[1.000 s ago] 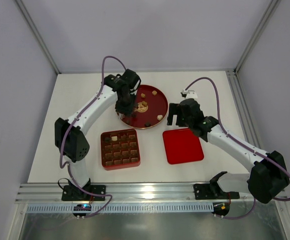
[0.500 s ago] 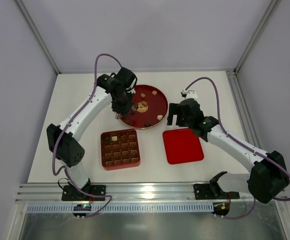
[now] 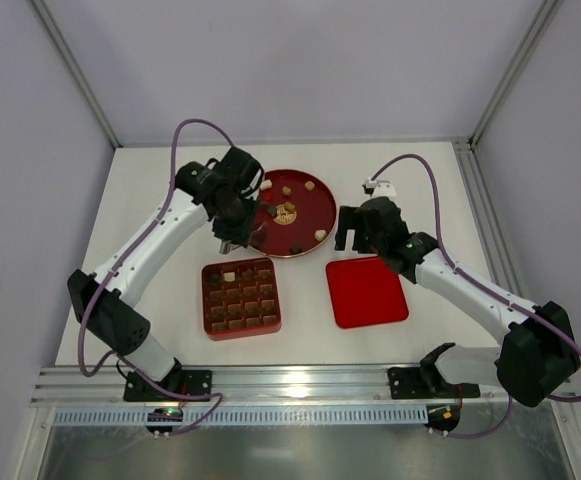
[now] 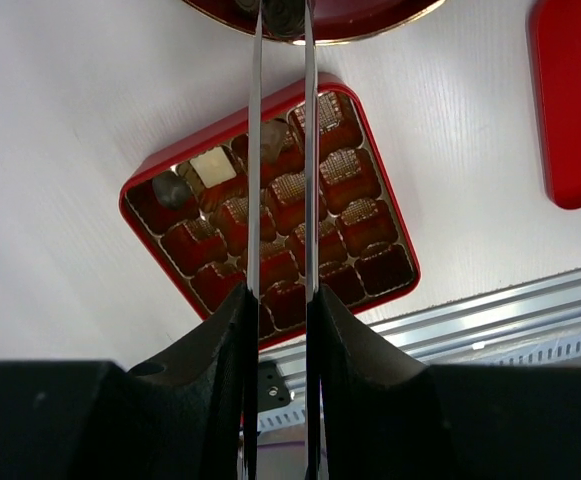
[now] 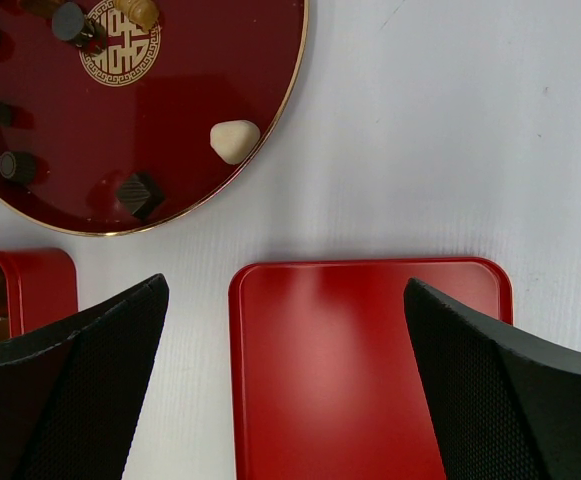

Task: Pack the chocolate

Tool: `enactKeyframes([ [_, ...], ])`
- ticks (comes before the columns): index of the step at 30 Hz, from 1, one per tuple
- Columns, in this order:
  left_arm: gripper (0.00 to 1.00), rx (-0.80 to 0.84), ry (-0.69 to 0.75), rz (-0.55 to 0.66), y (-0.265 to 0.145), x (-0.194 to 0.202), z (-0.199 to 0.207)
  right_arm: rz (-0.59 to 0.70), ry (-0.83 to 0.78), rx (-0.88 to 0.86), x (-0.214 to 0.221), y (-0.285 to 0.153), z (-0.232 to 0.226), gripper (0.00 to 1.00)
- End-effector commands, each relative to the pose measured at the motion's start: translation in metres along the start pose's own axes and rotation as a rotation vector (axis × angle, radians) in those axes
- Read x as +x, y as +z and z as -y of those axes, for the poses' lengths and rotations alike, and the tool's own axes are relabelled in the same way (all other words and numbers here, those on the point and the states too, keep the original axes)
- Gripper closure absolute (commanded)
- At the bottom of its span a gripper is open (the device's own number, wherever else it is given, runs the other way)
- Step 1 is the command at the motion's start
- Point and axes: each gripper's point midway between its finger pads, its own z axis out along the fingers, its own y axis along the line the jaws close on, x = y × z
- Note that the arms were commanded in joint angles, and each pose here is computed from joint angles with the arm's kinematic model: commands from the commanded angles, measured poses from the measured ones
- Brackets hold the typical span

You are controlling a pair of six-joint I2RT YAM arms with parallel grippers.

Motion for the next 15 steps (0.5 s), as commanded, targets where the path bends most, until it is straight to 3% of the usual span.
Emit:
enactKeyframes([
  [1, 0.7, 0.043, 0.002, 0.031, -0.018, 0.01, 0.008, 0.044, 0.03, 0.005, -0.015, -0.003, -0.001, 0.0],
  [15, 0.7, 0.089, 0.027, 0.038, -0.029, 0.045, 0.02, 0.046, 0.06, 0.032, -0.007, -0.01, 0.009, 0.0],
])
